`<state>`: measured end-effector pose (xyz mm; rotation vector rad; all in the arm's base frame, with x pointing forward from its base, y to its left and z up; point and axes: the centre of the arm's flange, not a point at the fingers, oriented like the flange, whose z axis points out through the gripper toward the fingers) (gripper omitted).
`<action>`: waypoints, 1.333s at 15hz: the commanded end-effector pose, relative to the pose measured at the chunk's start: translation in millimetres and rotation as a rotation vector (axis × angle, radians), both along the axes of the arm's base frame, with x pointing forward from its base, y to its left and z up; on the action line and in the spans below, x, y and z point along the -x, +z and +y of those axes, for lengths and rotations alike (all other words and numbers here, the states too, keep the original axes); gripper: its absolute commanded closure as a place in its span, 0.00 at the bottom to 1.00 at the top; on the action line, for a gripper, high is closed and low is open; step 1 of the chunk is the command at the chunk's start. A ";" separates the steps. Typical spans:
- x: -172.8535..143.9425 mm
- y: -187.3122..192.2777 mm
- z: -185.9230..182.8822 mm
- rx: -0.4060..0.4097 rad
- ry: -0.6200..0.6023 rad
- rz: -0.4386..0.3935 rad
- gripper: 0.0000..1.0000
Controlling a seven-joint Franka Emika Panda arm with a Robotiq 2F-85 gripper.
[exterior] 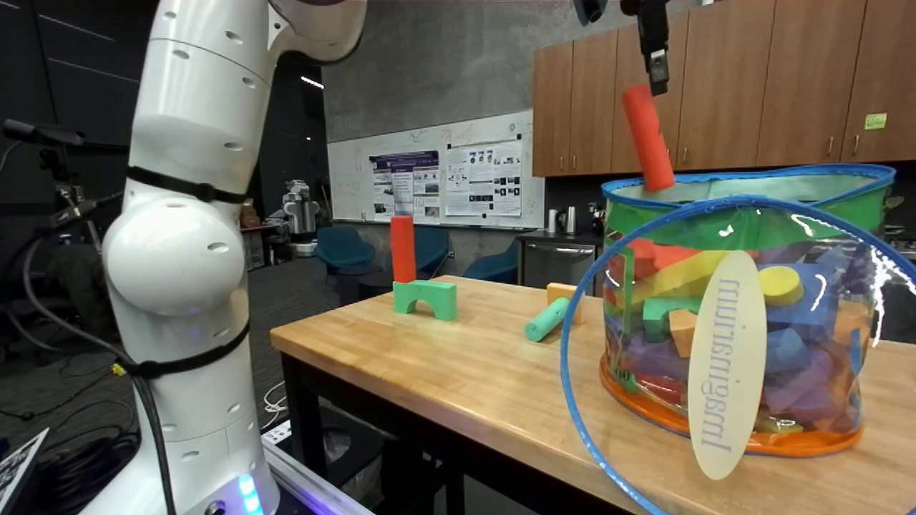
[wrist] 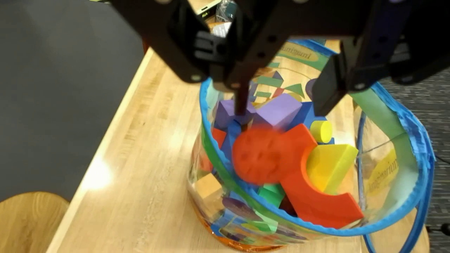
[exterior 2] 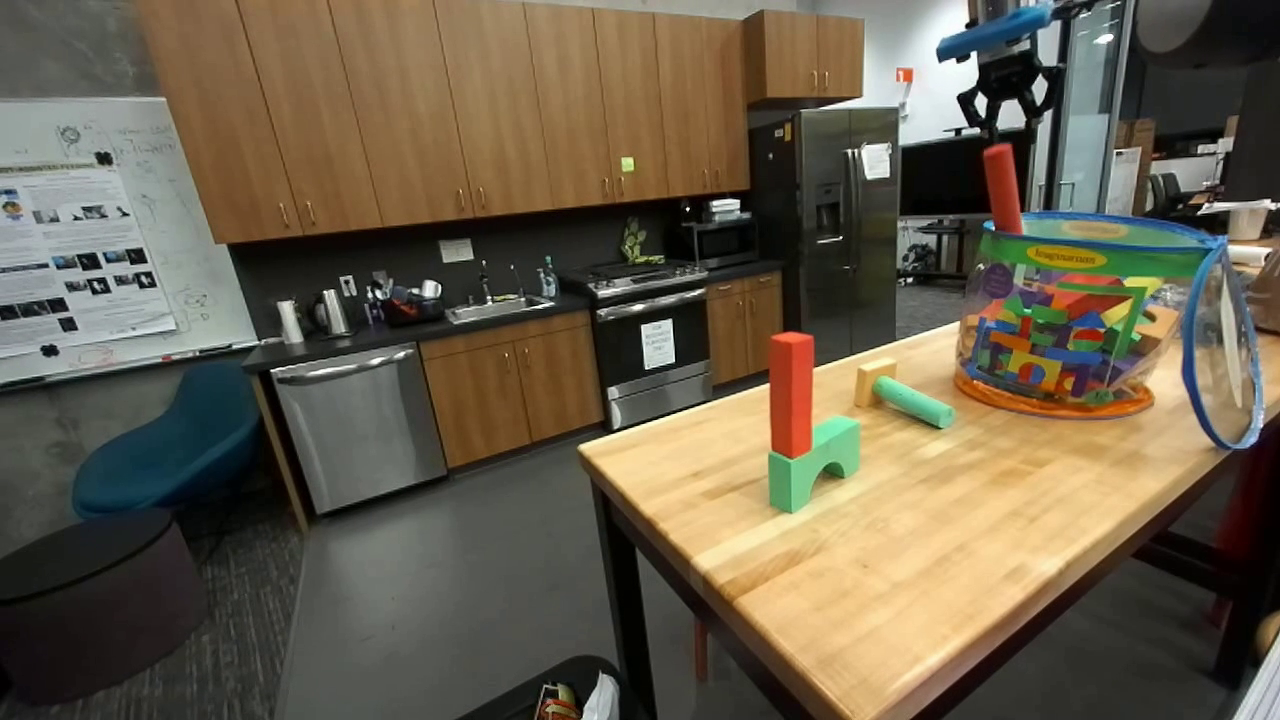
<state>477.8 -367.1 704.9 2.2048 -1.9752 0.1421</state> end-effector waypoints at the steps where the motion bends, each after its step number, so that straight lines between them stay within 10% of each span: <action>1: -7.0 14.9 -0.3 -0.013 -0.053 0.023 0.17; 8: -11.4 17.8 5.4 -0.052 0.049 -0.026 0.00; 18: -11.2 19.7 0.3 -0.201 0.605 -0.139 0.00; 20: -0.1 -20.1 84.5 -0.212 0.713 -0.139 0.00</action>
